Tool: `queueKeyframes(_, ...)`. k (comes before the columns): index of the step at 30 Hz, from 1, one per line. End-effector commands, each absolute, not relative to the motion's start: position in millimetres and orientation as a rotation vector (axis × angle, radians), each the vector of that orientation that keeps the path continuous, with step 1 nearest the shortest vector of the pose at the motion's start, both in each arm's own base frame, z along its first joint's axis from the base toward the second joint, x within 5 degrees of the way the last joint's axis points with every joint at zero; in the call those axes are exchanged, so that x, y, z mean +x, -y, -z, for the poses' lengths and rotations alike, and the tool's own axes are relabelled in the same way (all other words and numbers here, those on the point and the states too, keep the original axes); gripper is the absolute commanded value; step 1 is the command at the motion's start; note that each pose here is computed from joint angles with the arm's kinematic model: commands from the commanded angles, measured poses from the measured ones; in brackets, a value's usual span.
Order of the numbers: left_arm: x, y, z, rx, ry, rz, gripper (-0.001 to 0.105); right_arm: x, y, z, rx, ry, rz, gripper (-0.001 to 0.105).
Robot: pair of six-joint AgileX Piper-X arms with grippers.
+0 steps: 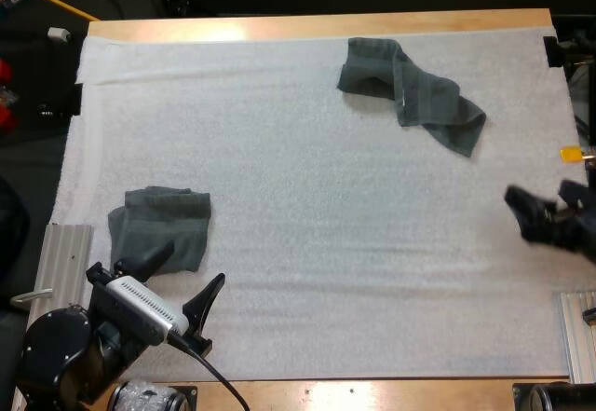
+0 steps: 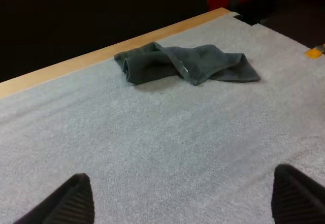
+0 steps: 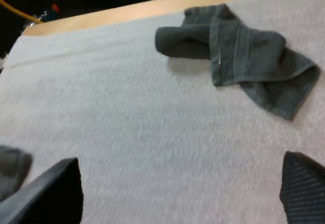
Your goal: Pick towel from pile, fold and stack
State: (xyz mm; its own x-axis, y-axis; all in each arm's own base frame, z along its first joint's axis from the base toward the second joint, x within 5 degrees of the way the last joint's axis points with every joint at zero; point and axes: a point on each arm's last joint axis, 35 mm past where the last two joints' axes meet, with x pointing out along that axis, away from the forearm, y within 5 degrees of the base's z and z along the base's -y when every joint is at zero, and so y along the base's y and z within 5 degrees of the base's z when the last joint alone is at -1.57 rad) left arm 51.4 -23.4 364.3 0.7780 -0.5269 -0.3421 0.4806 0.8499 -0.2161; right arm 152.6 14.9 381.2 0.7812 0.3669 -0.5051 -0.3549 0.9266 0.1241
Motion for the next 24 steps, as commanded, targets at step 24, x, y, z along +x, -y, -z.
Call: queueKeyframes(24, 51, 24, -367, -0.117, -0.395, 0.557, 0.070, 337, -15, -212, 0.446, -0.962, -0.119, 0.077)
